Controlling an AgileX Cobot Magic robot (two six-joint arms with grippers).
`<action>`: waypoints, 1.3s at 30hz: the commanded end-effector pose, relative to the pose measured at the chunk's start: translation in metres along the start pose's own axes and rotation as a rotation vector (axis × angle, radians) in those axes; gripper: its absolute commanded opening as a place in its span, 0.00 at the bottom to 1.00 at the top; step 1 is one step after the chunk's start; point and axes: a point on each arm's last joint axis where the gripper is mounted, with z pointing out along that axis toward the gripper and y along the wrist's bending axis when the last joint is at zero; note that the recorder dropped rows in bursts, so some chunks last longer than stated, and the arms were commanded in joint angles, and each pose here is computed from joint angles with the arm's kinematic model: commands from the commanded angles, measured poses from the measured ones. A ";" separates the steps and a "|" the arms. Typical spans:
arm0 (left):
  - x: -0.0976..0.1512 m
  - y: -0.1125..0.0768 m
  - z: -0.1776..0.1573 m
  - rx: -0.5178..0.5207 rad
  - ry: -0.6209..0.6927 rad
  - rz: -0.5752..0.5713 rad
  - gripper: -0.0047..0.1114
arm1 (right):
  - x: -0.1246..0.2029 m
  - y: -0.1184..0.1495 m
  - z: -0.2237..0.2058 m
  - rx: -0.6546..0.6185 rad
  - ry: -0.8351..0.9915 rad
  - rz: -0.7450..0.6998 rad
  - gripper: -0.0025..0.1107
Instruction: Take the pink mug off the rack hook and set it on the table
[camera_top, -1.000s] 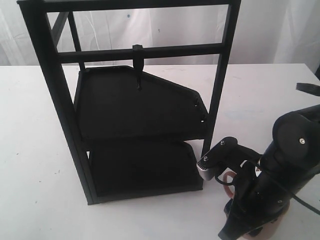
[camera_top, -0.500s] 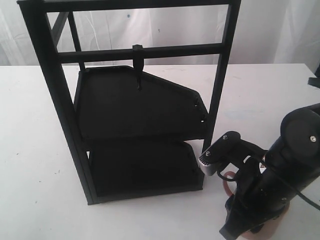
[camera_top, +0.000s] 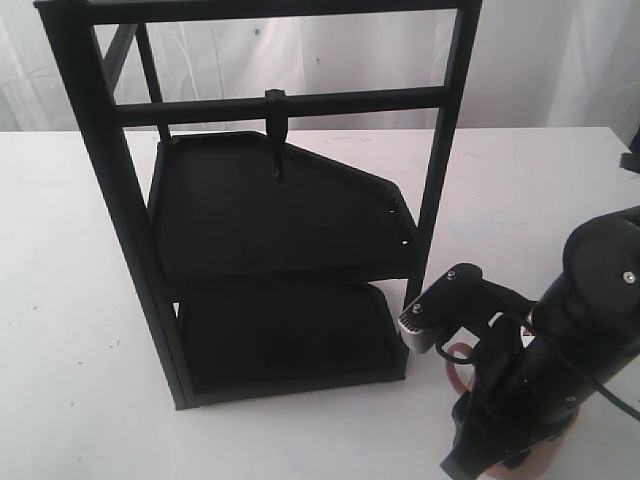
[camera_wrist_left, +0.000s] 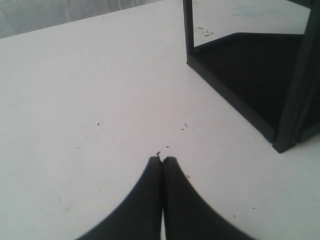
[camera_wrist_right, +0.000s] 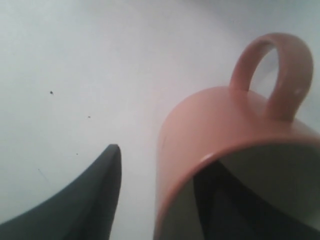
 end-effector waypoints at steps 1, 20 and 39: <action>0.001 0.000 0.000 0.000 -0.001 0.000 0.04 | 0.000 0.001 -0.002 0.002 -0.007 -0.014 0.41; 0.001 0.000 0.000 0.000 -0.001 0.000 0.04 | 0.005 0.002 -0.028 0.051 -0.091 -0.029 0.41; 0.001 0.000 0.000 0.000 -0.001 0.000 0.04 | 0.016 0.006 -0.068 0.119 -0.265 -0.003 0.41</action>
